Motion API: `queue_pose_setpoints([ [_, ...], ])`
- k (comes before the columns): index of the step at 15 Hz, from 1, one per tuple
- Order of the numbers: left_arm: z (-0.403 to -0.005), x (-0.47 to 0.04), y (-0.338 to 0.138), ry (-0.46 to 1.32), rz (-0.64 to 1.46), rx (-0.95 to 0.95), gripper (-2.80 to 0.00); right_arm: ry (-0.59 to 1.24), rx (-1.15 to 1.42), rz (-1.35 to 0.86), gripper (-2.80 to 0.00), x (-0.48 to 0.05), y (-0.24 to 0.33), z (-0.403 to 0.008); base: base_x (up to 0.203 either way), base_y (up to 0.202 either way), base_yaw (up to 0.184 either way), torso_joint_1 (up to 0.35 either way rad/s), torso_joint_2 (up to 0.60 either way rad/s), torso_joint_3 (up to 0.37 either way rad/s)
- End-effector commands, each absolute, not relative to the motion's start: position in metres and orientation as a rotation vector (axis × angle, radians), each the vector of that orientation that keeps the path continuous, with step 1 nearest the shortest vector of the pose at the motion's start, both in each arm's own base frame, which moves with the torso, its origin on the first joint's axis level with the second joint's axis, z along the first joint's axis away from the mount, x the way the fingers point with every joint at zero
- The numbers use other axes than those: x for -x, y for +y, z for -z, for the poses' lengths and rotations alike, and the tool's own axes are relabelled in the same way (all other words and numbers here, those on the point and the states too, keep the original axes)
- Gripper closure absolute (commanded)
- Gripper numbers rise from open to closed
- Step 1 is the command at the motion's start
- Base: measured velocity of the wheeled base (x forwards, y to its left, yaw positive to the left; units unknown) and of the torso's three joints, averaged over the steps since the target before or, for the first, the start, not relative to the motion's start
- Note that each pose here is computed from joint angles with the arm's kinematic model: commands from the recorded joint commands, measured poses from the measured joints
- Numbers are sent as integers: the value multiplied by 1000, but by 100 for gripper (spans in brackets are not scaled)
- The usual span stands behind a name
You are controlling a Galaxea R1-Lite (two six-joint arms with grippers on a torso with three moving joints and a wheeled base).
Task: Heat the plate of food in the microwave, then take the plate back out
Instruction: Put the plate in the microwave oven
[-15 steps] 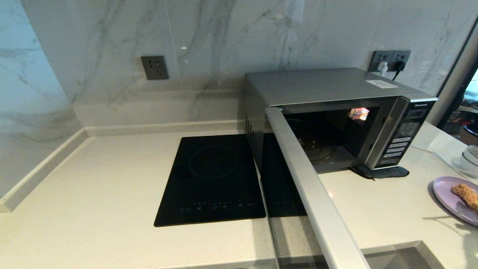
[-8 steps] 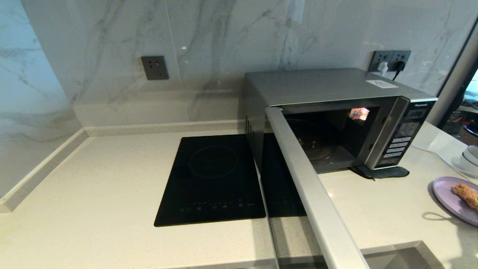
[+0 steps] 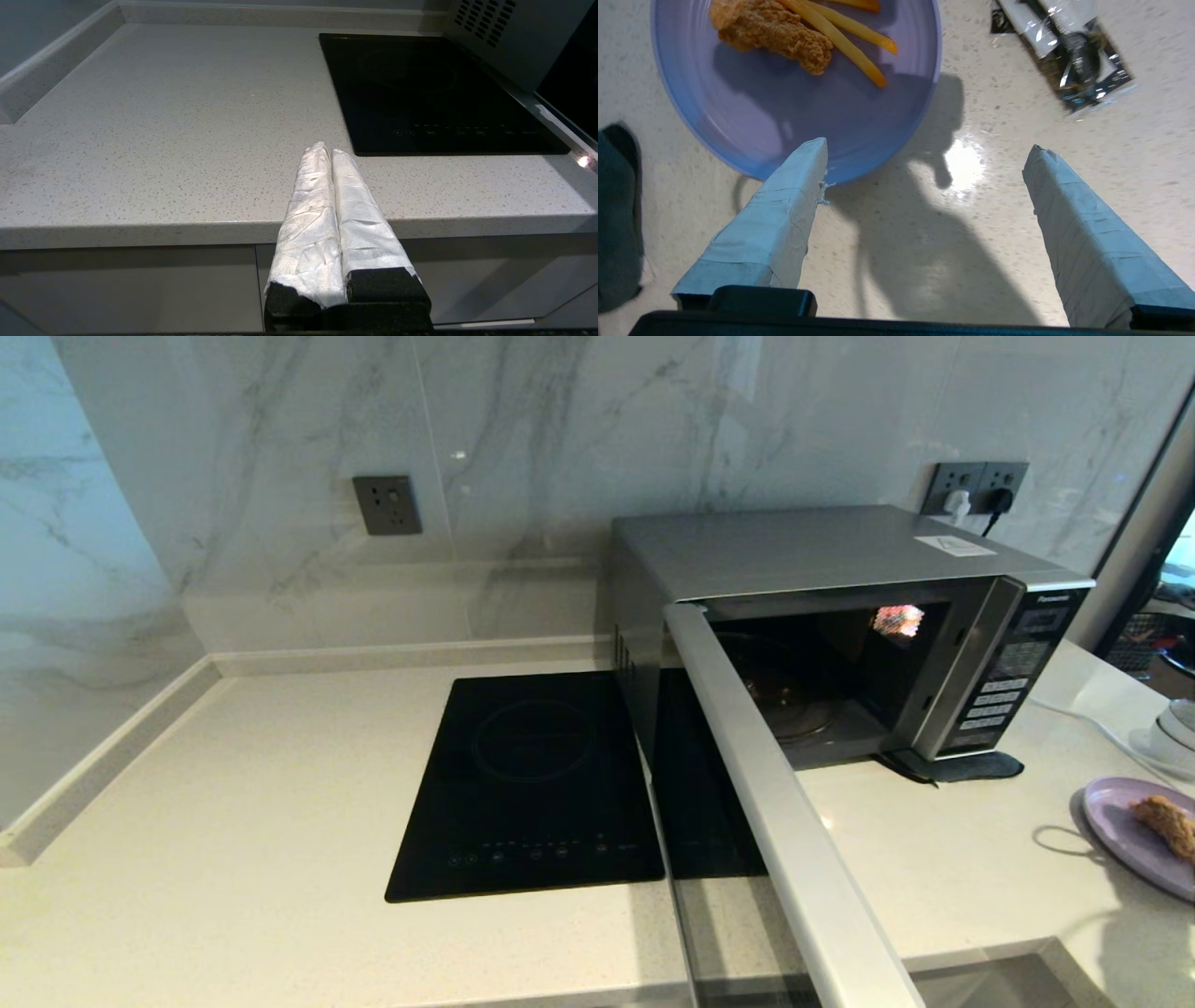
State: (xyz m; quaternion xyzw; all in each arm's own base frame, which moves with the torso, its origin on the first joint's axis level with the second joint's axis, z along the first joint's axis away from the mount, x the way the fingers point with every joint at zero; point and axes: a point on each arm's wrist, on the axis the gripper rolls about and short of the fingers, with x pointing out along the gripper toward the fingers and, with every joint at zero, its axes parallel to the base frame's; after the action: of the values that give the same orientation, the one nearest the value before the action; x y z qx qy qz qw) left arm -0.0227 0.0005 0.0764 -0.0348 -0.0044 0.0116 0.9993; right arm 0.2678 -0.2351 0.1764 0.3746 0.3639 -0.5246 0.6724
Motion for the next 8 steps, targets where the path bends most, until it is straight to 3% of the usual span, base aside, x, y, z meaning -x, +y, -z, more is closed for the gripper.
queue_pose_setpoints([
  [1,-76,23,0,-9,-24,71,0,865,-951,1184,-280,-288,-244,-144,0,0,0,0,0,0],
  [8,-76,23,0,-9,-24,71,0,848,-1224,1099,-280,-309,-250,-123,0,0,0,0,0,0],
])
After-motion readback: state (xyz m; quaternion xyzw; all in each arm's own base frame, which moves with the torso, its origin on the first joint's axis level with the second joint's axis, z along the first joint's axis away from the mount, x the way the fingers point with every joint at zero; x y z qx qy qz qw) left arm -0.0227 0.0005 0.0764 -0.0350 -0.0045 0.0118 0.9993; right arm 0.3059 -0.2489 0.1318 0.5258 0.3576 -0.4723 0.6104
